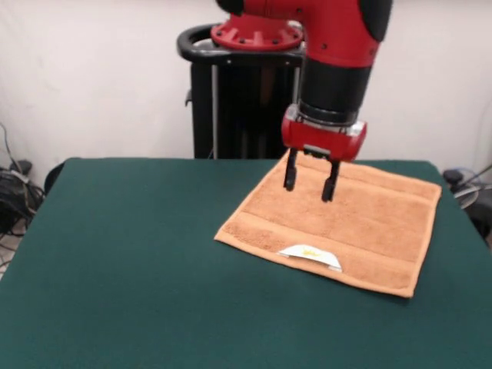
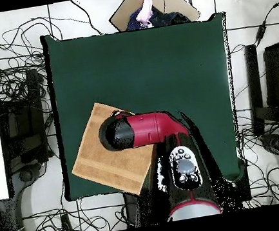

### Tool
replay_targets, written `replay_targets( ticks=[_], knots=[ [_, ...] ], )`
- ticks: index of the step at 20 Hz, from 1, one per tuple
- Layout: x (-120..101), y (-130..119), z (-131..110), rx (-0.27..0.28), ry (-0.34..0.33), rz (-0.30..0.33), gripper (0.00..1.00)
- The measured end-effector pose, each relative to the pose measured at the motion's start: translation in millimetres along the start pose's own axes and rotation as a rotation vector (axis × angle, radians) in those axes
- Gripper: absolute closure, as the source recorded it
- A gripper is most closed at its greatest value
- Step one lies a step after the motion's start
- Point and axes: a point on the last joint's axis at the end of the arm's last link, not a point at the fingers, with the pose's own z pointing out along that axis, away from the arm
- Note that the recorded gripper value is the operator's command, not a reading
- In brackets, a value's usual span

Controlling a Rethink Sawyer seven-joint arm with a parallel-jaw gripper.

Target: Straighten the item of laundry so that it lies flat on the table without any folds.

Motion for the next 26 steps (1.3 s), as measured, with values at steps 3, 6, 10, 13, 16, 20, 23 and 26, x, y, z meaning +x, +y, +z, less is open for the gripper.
replay_targets(
  ticks=[3,6,10,13,16,20,23,26],
  knots=[
    [-4,-3,7,-0.005,0.004,-0.006,0.0],
    [-9,-6,8,-0.01,0.012,-0.002,0.0],
    [-18,-4,-1,-0.015,0.049,-0.009,0.0],
    [-24,-6,-6,-0.015,0.076,-0.007,0.0],
    [-32,-13,-10,-0.016,0.106,-0.004,0.0],
    [-43,-30,-12,-0.027,0.118,-0.008,0.0],
    [-56,-49,-21,-0.05,0.099,-0.047,0.0],
    [-64,-61,-38,-0.062,0.083,-0.089,0.0]
  ],
)
